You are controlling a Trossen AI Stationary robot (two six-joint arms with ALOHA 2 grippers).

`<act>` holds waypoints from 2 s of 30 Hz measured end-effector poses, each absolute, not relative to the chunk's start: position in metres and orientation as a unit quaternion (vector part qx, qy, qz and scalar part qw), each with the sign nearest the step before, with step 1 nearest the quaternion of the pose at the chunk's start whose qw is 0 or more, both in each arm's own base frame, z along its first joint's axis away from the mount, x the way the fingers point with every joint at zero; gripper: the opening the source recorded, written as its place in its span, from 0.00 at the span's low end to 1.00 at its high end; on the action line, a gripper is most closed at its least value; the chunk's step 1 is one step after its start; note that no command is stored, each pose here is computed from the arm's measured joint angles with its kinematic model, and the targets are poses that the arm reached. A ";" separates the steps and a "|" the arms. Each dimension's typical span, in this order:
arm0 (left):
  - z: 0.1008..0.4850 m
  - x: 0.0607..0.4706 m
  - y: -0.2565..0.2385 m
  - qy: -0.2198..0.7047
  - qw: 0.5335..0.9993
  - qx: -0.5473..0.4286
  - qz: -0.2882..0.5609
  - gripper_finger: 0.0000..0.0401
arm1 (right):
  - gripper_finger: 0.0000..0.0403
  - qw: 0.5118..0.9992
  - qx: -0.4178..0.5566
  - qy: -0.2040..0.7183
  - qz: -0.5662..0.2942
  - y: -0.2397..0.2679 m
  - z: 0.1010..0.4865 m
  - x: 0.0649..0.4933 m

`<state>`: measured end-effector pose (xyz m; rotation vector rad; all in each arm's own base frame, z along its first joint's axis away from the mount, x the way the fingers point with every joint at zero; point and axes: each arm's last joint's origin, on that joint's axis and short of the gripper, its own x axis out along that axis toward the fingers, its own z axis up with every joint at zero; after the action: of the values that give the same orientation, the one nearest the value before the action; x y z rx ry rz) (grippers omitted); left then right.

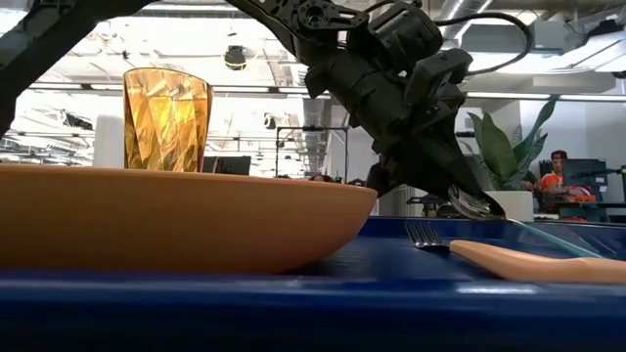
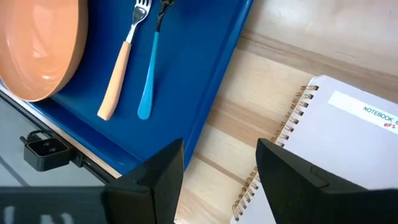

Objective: Pick and place plate/cup/fork/spoon on tray
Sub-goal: Put the blue spoon on the blue serving tray to the right of the brown fork, then return to Home Position

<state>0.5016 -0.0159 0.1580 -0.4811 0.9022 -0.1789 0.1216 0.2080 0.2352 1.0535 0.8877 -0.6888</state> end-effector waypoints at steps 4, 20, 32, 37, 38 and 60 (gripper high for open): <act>0.158 0.502 -0.016 0.431 0.868 -0.230 -0.086 0.21 | 0.55 0.719 0.476 0.400 -0.311 0.208 0.235 0.122; 0.159 0.502 0.001 0.425 0.866 -0.250 -0.088 0.49 | 0.55 0.719 0.476 0.400 -0.312 0.208 0.235 0.122; 0.200 0.502 0.030 0.407 0.853 -0.306 -0.114 0.56 | 0.55 0.734 0.474 0.373 -0.313 0.205 0.236 0.124; 0.263 0.494 0.048 0.361 0.867 -0.310 -0.147 0.56 | 0.55 0.735 0.474 0.362 -0.323 0.201 0.236 0.130; 0.280 0.489 0.052 0.348 0.870 -0.312 -0.157 0.56 | 0.55 0.734 0.474 0.361 -0.325 0.200 0.236 0.131; 0.611 0.133 0.025 -0.127 0.986 -0.083 -0.064 0.56 | 0.55 0.946 0.150 0.129 -0.256 0.078 0.425 0.162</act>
<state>0.1330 0.0252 0.6107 -0.1659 -0.2552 -0.1281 0.1616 0.0777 0.4247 0.3049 0.2627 -0.5218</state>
